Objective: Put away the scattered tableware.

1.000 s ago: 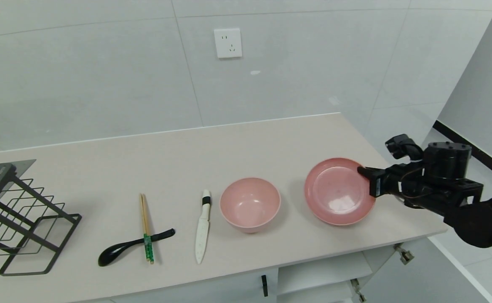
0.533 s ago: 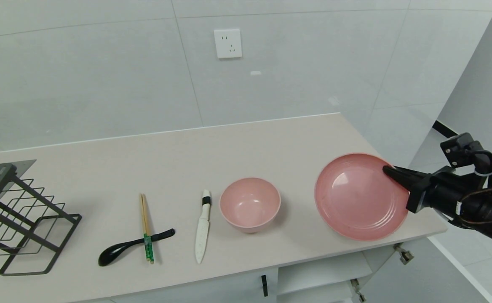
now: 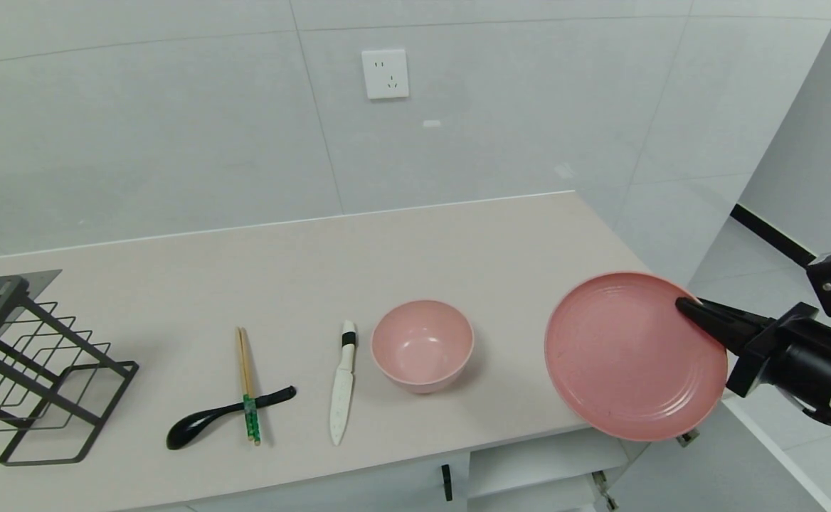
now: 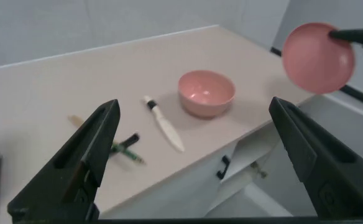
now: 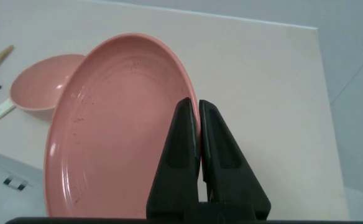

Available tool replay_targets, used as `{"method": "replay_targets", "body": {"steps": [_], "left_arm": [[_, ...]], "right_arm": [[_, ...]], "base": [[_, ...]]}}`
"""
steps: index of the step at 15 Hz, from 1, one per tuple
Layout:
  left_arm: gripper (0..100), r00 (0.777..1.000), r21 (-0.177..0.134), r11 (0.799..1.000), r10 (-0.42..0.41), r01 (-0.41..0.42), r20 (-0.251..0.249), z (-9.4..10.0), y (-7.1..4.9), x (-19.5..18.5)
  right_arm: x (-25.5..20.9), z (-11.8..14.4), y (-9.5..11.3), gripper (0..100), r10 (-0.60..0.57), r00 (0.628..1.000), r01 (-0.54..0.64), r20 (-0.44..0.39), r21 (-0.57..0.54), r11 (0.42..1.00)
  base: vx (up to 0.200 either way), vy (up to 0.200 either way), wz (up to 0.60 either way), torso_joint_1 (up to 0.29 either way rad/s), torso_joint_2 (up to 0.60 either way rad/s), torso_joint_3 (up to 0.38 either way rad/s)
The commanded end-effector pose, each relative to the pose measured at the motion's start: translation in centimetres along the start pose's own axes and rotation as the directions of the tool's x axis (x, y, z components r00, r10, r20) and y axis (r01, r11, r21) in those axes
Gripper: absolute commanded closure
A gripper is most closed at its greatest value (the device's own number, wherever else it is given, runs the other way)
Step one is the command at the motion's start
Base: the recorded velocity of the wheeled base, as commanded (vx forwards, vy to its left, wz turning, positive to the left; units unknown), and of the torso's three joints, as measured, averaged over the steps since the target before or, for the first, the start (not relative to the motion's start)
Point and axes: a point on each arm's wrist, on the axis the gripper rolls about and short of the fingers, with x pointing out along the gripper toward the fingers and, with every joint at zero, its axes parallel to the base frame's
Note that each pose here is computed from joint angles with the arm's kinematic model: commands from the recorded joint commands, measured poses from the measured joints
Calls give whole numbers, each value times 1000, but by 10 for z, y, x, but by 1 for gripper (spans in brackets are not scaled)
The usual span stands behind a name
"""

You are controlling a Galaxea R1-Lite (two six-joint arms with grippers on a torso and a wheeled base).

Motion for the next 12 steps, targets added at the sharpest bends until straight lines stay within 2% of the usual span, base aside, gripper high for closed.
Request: {"method": "replay_targets", "body": {"steps": [1, 4, 6, 7, 10, 12], "left_arm": [[0, 989, -79, 990, -125, 119, -72, 32, 13, 59], [0, 979, -89, 978, -193, 187, -68, 30, 18, 93], [0, 965, -126, 966, -239, 225, -109, 25, 19, 103], [0, 959, -138, 966, -241, 221, -148, 21, 22, 112], [0, 953, -149, 965, -240, 214, -185, 18, 24, 124], [0, 947, -162, 965, -240, 208, -212, 18, 28, 142]], "right_arm": [[-1, -2, -3, 100, -18, 1000, 18, 11, 7, 1000], [-14, -9, -15, 100, -89, 996, 89, -10, 23, 996], [-32, -9, -15, 100, -127, 992, 127, -8, 19, 992], [-36, 1, -15, 100, -136, 990, 136, 43, 4, 991], [-46, -6, -9, 100, -131, 991, 131, 9, 15, 991], [-40, 8, -1, 100, -70, 994, 70, 79, 1, 998]], "base": [[0, 0, 0, 0, 0, 0], [0, 0, 0, 0, 0, 0], [0, 0, 0, 0, 0, 0], [0, 0, 0, 0, 0, 0], [0, 0, 0, 0, 0, 0], [0, 0, 0, 0, 0, 0]]}}
